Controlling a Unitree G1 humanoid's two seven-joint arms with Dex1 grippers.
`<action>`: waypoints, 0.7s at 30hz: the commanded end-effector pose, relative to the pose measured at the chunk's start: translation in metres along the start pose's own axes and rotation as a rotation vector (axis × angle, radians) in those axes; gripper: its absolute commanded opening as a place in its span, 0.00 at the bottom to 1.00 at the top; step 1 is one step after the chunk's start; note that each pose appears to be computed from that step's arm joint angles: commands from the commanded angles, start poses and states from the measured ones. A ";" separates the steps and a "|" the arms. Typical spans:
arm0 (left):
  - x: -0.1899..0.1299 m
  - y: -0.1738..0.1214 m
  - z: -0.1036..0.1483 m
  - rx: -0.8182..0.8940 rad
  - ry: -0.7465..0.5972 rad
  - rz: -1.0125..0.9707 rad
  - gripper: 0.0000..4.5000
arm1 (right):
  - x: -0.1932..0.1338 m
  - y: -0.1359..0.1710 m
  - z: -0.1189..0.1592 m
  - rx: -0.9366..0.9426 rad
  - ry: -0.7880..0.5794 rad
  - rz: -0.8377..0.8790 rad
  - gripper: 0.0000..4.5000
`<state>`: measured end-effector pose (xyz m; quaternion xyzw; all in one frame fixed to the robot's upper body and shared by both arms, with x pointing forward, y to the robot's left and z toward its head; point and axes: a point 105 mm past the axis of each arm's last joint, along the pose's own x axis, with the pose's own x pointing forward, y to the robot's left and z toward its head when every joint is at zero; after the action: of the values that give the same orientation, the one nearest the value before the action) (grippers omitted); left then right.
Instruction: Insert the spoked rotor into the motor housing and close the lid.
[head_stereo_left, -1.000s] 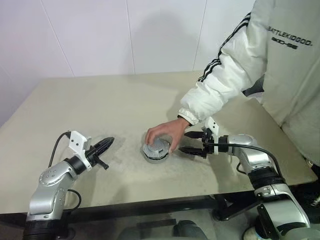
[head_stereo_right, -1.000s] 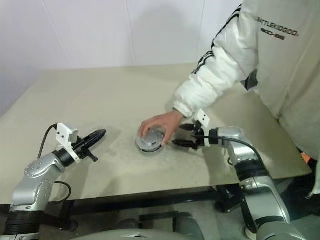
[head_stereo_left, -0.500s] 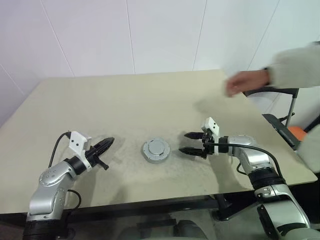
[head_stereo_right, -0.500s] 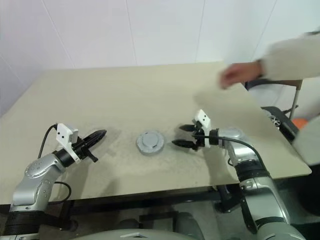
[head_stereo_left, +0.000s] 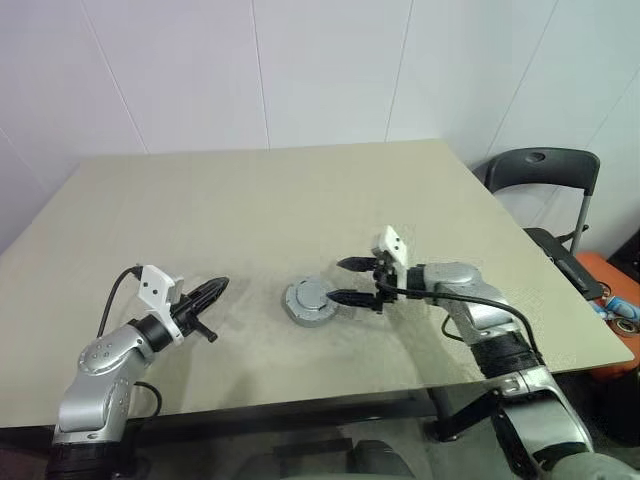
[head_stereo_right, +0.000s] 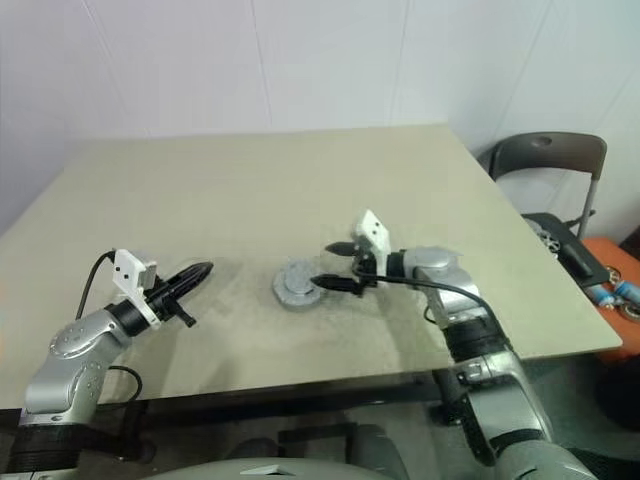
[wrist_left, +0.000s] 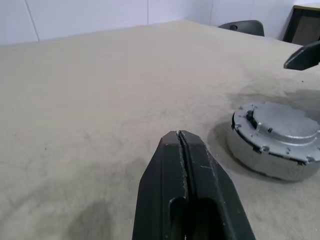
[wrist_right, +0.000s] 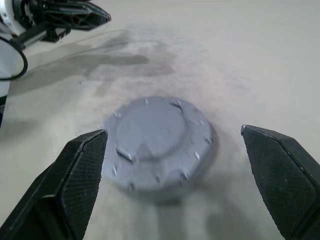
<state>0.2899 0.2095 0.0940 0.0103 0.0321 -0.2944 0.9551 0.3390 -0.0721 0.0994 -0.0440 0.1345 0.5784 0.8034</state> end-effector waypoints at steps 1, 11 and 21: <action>0.003 -0.003 0.009 0.029 -0.031 -0.009 0.01 | 0.016 0.007 0.020 -0.090 0.004 0.017 1.00; 0.002 -0.009 0.007 0.025 -0.031 -0.010 0.01 | 0.023 0.011 0.008 -0.112 0.066 0.004 1.00; 0.004 -0.013 0.008 0.025 -0.030 -0.019 0.01 | 0.030 0.015 0.000 -0.099 0.094 0.006 1.00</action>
<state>0.2857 0.1997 0.0870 0.0059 0.0394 -0.2956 0.9545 0.3339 -0.0486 0.0796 -0.0984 0.1694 0.5768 0.7931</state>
